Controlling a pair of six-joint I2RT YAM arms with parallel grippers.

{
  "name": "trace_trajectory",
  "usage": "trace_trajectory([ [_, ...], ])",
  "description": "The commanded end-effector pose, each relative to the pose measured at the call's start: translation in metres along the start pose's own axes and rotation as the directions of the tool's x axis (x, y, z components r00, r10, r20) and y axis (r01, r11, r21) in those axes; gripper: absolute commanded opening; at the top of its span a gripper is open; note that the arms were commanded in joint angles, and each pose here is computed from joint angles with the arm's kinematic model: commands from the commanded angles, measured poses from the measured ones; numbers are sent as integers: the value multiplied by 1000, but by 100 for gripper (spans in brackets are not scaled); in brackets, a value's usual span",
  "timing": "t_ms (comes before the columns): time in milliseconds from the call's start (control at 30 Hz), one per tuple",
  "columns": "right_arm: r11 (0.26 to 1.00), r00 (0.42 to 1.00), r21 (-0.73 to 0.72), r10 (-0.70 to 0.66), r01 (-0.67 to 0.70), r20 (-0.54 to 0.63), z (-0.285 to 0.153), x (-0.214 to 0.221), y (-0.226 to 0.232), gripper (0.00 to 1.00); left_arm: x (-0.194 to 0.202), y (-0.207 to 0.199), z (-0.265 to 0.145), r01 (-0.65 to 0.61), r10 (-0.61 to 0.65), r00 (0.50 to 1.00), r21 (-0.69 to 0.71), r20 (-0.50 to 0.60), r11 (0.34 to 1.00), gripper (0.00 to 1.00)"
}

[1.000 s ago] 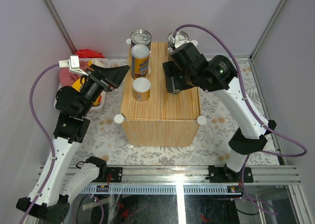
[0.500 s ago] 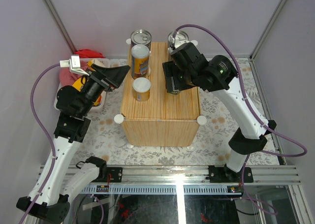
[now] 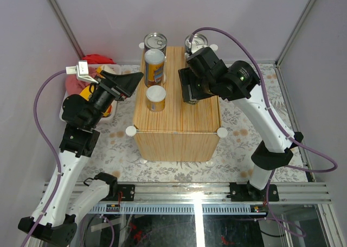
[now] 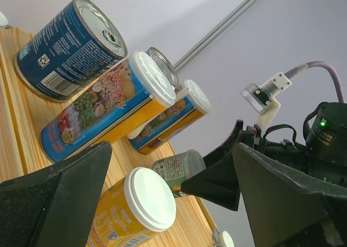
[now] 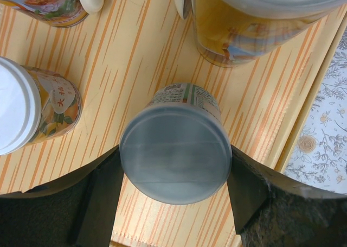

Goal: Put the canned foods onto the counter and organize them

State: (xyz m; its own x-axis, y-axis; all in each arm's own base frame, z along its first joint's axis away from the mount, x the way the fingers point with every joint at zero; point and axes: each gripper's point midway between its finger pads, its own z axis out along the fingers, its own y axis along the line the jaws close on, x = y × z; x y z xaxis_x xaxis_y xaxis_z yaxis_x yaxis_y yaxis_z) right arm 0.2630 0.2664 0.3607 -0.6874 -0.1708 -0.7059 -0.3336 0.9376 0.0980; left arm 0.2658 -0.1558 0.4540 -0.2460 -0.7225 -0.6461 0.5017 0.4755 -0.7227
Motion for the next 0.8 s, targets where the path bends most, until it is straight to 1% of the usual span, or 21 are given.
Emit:
trace_trajectory([
  [0, 1000, 998, -5, -22, 23, 52, -7, -10, 0, 66, -5, -14, -2, -9, 9, 1000, 51, 7, 999, 94],
  [67, 1000, 998, -6, -24, 25, 51, -7, -10, 0, 70, -5, -15, -2, -10, 9, 1000, 53, 7, 999, 94],
  [167, 1000, 998, -4, -25, 25, 51, -7, -10, 0, 74, -5, -16, -2, -8, 8, 1000, 54, 6, 999, 94],
  [200, 1000, 998, -1, -26, 26, 53, -7, -10, -1, 78, -5, -15, -1, -8, 8, 1000, 53, 6, 999, 94],
  [300, 1000, 998, 1, -28, 28, 54, -6, -11, -1, 81, -5, -16, -2, -8, 7, 1000, 54, 5, 999, 94],
  [367, 1000, 998, 3, -30, 30, 52, -5, -10, -1, 86, -5, -15, -2, -8, 8, 1000, 50, 6, 999, 94],
  [400, 999, 998, 5, -33, 32, 51, -4, -9, -1, 87, -4, -14, -1, -7, 7, 1000, 49, 5, 999, 94],
  [633, 1000, 997, 9, -26, 26, 69, -6, -13, -3, 87, -3, -12, -2, -7, 7, 1000, 44, 4, 999, 94],
  [767, 1000, 992, 5, 4, -5, 126, -19, -24, -6, 86, -3, -12, -3, -7, 7, 1000, 44, 5, 999, 94],
])
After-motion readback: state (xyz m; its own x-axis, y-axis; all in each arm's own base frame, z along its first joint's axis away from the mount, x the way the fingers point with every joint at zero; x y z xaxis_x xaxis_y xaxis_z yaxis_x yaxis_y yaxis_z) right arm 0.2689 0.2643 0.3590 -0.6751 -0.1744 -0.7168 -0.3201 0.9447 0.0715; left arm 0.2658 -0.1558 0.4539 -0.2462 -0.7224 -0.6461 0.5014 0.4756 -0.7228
